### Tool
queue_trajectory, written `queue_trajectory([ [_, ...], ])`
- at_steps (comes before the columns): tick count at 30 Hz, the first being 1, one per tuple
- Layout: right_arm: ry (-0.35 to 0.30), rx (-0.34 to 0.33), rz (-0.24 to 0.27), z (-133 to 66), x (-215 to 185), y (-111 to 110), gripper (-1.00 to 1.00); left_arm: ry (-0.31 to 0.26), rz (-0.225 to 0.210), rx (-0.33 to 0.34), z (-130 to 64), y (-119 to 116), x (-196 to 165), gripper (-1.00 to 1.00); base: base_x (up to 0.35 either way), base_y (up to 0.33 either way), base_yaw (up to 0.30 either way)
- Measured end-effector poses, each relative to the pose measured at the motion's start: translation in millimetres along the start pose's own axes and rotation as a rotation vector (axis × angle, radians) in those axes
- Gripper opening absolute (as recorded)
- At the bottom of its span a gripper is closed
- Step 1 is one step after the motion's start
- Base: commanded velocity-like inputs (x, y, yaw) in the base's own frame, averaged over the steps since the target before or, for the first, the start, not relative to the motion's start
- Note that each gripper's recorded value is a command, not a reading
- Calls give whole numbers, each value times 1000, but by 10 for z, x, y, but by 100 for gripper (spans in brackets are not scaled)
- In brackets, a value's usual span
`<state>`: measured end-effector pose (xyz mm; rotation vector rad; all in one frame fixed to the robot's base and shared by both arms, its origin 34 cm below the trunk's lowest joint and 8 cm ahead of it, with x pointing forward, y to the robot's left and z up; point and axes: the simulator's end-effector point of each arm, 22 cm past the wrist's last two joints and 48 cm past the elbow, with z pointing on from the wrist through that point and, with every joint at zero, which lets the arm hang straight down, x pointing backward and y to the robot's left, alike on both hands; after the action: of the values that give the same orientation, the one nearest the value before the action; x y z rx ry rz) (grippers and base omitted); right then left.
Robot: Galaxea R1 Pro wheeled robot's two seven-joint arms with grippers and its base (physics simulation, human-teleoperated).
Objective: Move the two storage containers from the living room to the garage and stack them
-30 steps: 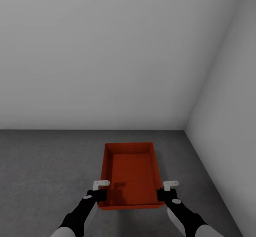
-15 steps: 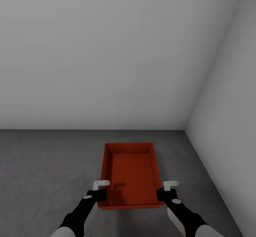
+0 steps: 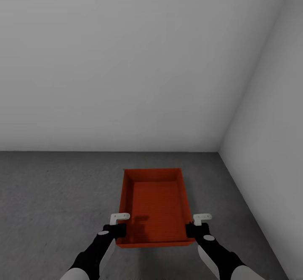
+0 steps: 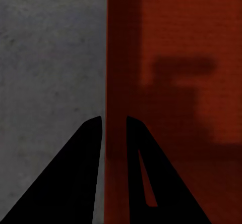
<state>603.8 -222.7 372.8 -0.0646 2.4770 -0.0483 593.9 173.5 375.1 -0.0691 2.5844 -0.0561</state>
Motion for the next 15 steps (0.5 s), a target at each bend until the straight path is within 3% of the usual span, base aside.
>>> queue_trajectory([
  [15, 28, -2, 2, 47, 143, 17, -100, 28, 1, -3, 59, 17, 128, -100, 0, 0, 0],
])
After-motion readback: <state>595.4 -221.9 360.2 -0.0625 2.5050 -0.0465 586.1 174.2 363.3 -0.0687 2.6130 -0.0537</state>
